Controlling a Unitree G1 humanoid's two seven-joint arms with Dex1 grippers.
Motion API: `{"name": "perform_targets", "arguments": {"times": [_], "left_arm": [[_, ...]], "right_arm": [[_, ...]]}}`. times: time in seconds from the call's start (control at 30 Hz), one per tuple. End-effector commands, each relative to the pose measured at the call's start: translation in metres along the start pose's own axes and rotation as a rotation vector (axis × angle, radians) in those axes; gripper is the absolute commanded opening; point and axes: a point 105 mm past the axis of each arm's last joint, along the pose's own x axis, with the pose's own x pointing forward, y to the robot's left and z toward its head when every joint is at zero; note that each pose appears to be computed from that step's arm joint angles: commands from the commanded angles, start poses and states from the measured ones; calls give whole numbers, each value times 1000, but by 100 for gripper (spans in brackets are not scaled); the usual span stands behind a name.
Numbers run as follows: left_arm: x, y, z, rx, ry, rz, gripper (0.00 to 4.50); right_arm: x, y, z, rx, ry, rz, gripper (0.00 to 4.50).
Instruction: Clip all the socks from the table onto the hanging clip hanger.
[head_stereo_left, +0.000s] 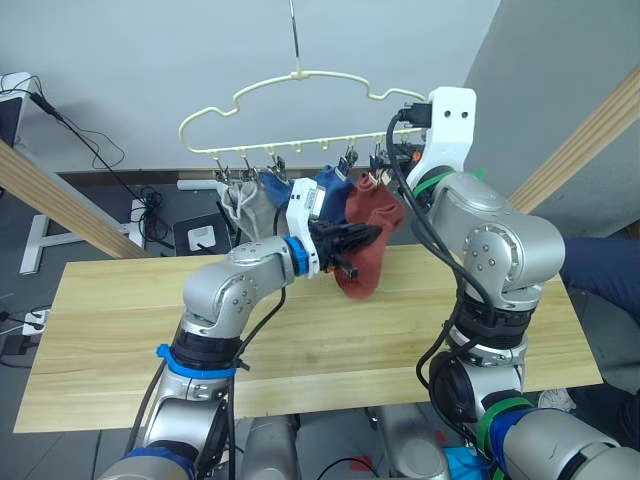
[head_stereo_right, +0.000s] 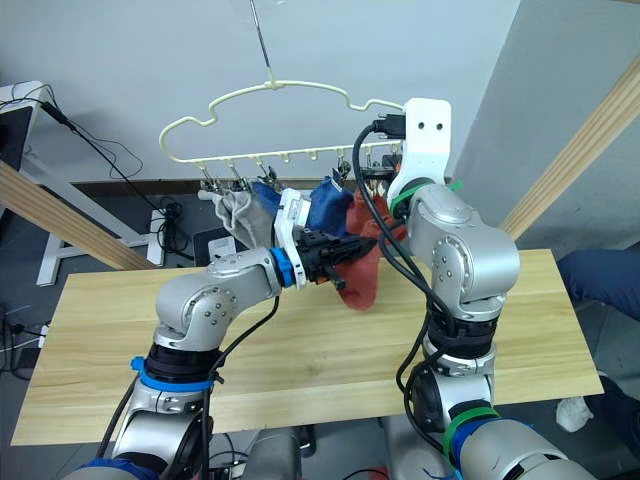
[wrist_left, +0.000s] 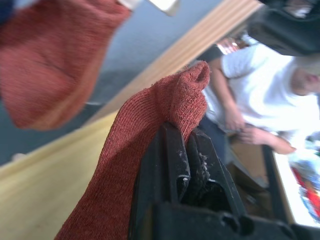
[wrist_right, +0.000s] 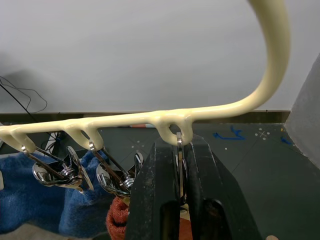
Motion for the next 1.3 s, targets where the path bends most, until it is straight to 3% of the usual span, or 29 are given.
{"name": "perform_targets", "arguments": {"times": [0.03,0.4,0.67,0.83,1.3], "left_arm": [[6,1,13,49,-59,25,4],[16,2,31,31,-150,40,4],[19,1,35,33,-167,35,4],[22,-2,24,42,-125,23,4],[33,1,38,14,-210,74,4]], "right_arm": [[-4,3,13,4,-52,5,0],[-4,2,12,6,-50,0,0],[-5,2,12,8,-50,-4,0],[-5,1,13,8,-55,-5,0],[-5,2,12,16,-49,-9,0]]}}
